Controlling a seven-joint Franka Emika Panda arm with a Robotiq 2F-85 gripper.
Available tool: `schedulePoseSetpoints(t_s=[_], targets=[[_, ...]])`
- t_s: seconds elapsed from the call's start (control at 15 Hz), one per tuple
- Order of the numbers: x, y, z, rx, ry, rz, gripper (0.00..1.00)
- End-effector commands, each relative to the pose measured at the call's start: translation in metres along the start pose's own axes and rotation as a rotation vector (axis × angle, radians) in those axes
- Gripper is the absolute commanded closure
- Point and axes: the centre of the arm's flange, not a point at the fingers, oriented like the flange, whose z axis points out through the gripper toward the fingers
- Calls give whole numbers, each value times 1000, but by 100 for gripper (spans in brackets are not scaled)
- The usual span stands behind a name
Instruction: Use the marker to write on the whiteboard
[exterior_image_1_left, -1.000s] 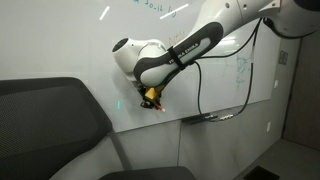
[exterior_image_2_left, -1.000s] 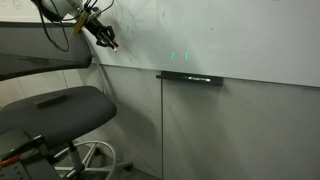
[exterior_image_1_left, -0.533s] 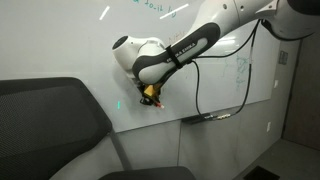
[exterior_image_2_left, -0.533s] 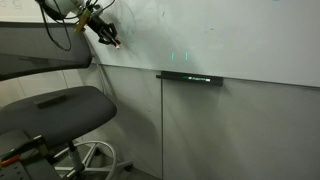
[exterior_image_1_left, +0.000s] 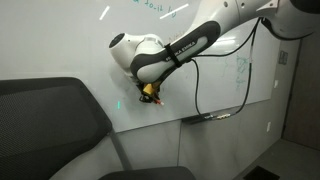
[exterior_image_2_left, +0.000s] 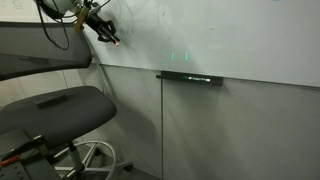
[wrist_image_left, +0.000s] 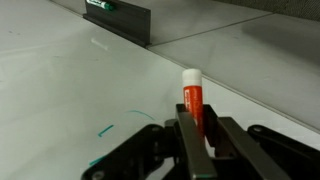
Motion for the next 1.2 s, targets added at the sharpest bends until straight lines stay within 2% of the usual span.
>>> schedulePoseSetpoints(t_s=[0.0, 0.33, 0.73, 1.0, 1.13], targets=[[3, 7, -19, -62, 45, -15, 95], [-1, 4, -33, -119, 85, -39, 95], [-13, 11, -34, -143, 89, -53, 95], [-35, 21, -29, -98, 51, -55, 95], [-47, 20, -28, -109, 46, -64, 95]])
